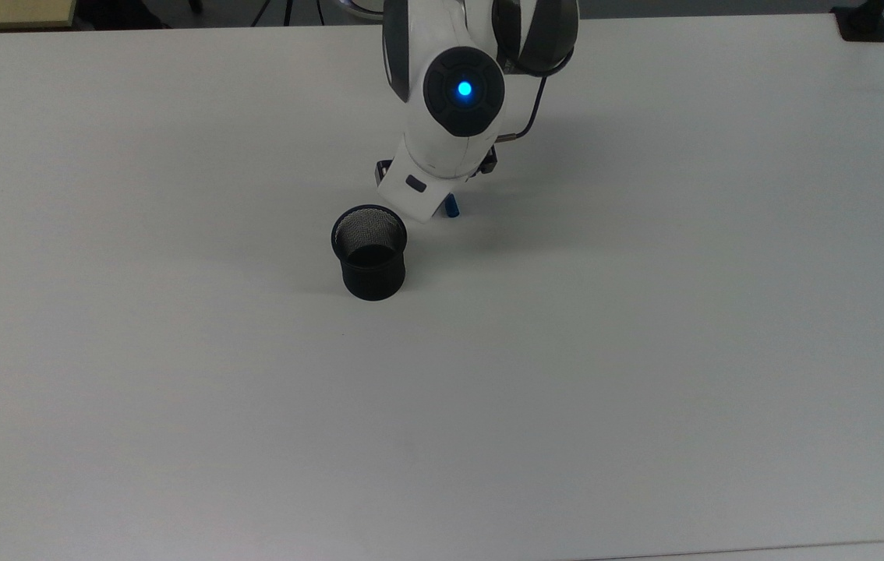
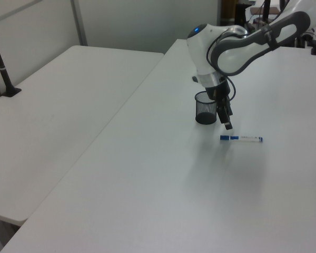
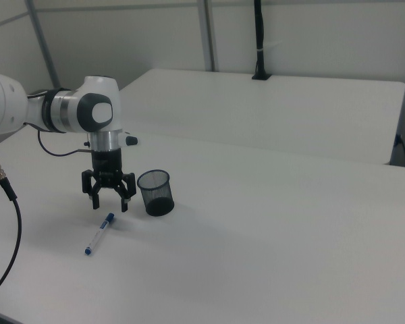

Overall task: Insert the marker
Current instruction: 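Move the open gripper over the white blue-capped marker and lower, then close the gripper on the marker's capped end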

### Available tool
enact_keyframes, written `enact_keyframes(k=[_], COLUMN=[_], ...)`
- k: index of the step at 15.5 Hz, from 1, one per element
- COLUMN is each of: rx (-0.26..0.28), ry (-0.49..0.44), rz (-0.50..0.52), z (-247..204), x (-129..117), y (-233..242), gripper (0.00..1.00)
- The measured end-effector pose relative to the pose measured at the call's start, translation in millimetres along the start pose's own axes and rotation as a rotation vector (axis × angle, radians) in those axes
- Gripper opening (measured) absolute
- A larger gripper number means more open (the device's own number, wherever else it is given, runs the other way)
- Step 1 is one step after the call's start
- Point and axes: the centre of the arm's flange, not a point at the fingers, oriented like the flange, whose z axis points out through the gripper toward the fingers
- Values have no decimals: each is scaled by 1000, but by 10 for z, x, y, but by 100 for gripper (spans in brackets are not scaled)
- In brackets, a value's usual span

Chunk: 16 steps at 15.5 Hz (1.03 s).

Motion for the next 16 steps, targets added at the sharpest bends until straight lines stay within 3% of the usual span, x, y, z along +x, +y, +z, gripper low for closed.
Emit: enact_keyframes(k=[4,14,16], rx=[-5,-20,-21], ry=[-20,13,9], rz=[-12,57,61], z=[118,253,277], x=[42,181,189], y=[-78,-227,-234], gripper=[78,69,63])
